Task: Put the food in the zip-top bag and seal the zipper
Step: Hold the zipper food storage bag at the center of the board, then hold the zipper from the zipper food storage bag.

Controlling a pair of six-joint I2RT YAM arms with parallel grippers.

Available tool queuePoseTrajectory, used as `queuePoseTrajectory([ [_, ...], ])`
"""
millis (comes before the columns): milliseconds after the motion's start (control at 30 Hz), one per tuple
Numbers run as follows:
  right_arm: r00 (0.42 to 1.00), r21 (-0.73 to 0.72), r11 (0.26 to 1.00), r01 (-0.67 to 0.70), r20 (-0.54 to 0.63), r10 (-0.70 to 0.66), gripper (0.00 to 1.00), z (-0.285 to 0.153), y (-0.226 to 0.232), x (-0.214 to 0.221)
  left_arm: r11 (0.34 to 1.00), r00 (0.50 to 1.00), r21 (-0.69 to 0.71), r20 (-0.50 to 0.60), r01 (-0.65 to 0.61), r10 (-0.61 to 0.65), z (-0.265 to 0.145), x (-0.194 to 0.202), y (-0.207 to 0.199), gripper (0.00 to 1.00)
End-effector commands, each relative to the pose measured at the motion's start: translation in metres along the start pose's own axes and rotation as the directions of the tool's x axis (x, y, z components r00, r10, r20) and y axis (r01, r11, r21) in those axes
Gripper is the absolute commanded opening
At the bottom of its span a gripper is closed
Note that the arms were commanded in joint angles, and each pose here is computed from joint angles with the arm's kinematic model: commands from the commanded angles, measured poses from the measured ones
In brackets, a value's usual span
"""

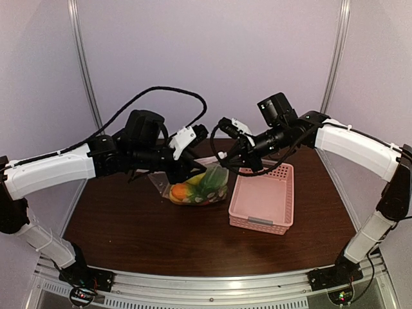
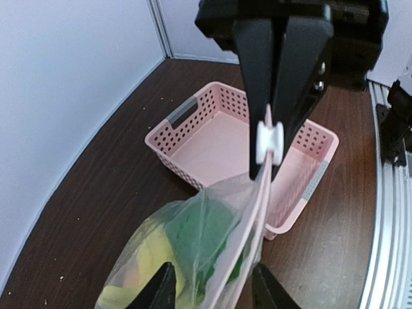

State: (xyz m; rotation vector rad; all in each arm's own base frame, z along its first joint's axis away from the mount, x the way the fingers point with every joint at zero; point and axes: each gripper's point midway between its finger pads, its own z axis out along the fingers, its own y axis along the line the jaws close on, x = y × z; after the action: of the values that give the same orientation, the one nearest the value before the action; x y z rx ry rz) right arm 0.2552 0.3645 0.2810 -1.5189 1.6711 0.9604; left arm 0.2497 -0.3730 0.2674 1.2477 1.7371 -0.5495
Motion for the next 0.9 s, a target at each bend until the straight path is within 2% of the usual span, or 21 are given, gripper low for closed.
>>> queuePoseTrajectory([
  [0, 0.998, -0.012, 0.999, 0.044, 0.046, -0.044, 0.00, -0.008, 0.007, -0.020, 0.996, 0.963, 0.082, 0.267, 0.021, -0.043, -0.018, -0.065, -0.008, 0.45],
  [100, 0.998, -0.012, 0.999, 0.045, 0.048, -0.044, 0.00, -0.009, 0.008, -0.021, 0.990, 0.958, 0.137, 0.280, 0.023, -0.061, -0.009, -0.074, -0.014, 0.45],
  [233, 0.998, -0.001, 0.999, 0.045, 0.042, -0.045, 0.00, -0.009, 0.006, -0.020, 0.968, 0.959, 0.244, 0.257, 0.057, -0.121, 0.004, -0.077, -0.027, 0.39],
  [400, 0.998, 0.002, 0.999, 0.043, 0.040, -0.043, 0.00, -0.009, 0.007, -0.019, 0.951, 0.949, 0.301, 0.271, 0.073, -0.159, 0.007, -0.082, -0.034, 0.31],
  [867, 0.998, 0.002, 0.999, 0.052, 0.042, -0.052, 0.00, -0.011, 0.009, -0.018, 0.969, 0.963, 0.228, 0.225, 0.094, -0.147, 0.015, -0.065, -0.023, 0.05],
])
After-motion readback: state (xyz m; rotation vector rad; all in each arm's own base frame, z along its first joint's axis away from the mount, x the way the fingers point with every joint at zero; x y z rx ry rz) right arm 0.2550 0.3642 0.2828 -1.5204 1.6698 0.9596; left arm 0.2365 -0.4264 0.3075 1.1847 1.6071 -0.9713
